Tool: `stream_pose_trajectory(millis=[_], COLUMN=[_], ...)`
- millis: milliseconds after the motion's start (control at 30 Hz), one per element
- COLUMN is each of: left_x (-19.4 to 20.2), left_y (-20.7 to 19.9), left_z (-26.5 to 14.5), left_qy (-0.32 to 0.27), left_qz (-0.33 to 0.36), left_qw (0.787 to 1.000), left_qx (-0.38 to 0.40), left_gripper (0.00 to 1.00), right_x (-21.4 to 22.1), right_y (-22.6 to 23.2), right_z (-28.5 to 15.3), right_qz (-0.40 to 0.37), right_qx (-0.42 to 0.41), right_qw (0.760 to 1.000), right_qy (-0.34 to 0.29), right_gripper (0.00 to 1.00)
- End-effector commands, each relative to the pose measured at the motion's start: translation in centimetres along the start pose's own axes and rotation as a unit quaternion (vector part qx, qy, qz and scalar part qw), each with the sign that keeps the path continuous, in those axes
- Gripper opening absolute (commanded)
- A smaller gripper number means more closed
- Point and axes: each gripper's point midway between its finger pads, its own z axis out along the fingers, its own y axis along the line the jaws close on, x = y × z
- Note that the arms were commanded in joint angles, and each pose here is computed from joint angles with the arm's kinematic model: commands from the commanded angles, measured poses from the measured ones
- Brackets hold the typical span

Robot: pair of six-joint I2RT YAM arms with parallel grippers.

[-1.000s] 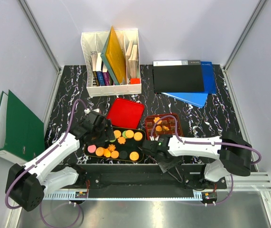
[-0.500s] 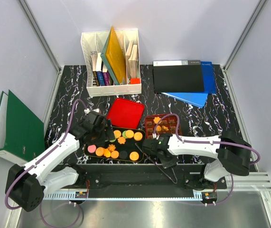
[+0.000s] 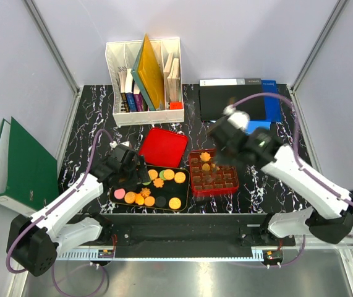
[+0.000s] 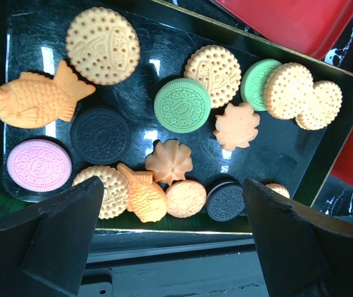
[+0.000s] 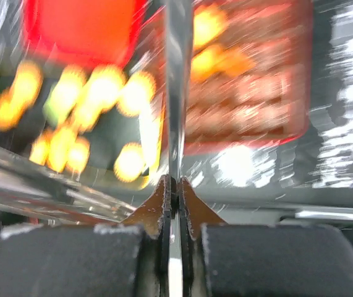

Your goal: Pack the cookies

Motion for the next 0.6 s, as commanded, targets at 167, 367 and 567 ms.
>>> stream_pose_trajectory(millis=[167, 367, 567], left_x=[-1.0, -0.9, -1.3], left_y=[-2.3, -2.7, -3.0], left_z=[-0.7, -0.5, -0.6], left_qy=[-0.015, -0.011, -0.012], left_qz=[0.01, 0.015, 0.026], left_qw=[0.999, 0.998, 0.998], left_qx=[0.05, 0.056, 0.057], left_gripper=[0.97, 0.97, 0.97], right_x=[-7.3, -9.2, -7.0], right_y=[-19.6, -23.9, -28.7], right_z=[6.2, 10.7, 16.3], right_qz=[0.17, 0.213, 0.238], right_qx=[0.188, 0.239, 0.293], right_qw=[0.967, 0.946, 0.917], right_qy=[0.024, 0.055, 0.128], right_gripper=[0.0, 0.0, 0.0])
